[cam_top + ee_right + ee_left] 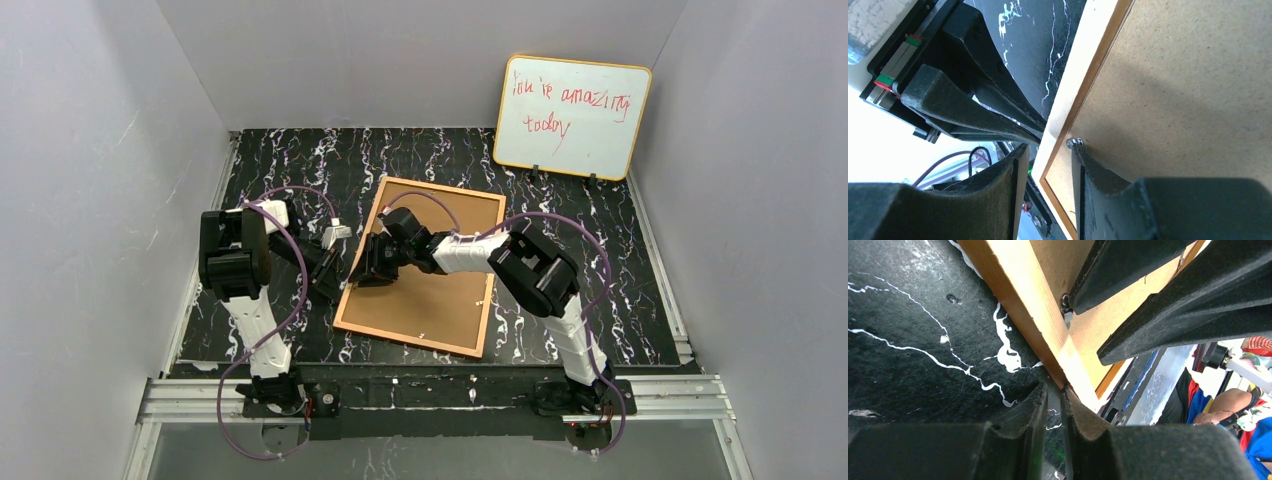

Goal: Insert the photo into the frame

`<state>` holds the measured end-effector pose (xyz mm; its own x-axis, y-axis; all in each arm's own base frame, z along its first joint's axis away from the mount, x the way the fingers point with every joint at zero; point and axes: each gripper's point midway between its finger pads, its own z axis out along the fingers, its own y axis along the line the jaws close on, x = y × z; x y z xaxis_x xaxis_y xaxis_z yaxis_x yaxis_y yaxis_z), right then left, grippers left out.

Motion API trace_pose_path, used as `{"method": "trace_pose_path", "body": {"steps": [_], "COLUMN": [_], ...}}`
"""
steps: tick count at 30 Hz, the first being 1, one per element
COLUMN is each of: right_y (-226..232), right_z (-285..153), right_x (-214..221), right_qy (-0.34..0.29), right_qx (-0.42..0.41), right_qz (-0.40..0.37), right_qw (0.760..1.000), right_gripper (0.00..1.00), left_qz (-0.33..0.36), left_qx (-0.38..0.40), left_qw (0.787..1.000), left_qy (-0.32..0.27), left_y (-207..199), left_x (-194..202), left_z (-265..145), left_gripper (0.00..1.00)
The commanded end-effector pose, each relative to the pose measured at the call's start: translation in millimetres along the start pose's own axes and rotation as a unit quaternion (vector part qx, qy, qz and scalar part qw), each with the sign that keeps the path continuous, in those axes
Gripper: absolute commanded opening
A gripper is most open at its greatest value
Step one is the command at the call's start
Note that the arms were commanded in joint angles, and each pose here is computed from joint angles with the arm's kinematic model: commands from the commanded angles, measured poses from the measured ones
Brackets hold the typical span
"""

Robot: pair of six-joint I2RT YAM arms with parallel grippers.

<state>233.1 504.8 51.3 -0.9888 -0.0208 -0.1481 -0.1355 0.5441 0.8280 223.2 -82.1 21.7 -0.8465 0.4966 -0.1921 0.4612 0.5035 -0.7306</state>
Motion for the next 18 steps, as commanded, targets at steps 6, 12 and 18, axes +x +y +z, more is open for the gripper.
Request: {"method": "trace_pose_path", "body": {"steps": [6,12,18], "right_y": [5,5,-2], "right_z": [5,-16,-7], "right_x": [-3,9,11], "right_qy": [-0.025,-0.054,-0.059], "right_qx": [0.012,0.030,0.045], "right_qz": [-0.010,-0.003,0.004], "right_qw": [1.000,0.998,0.997], "right_gripper": [0.46,0.51,0.51], "left_qz": [0.026,0.028,0.029], "left_qx": [-0.012,-0.001,0.001], "left_qw": [1.000,1.000,0.999], "left_qy": [-0.002,-0.008,-0.014], "left_y": [1,-5,-8], "left_x": [-1,-7,-9], "left_z": [-1,-5,-6], "left_gripper": [0.16,0.16,0.16]}}
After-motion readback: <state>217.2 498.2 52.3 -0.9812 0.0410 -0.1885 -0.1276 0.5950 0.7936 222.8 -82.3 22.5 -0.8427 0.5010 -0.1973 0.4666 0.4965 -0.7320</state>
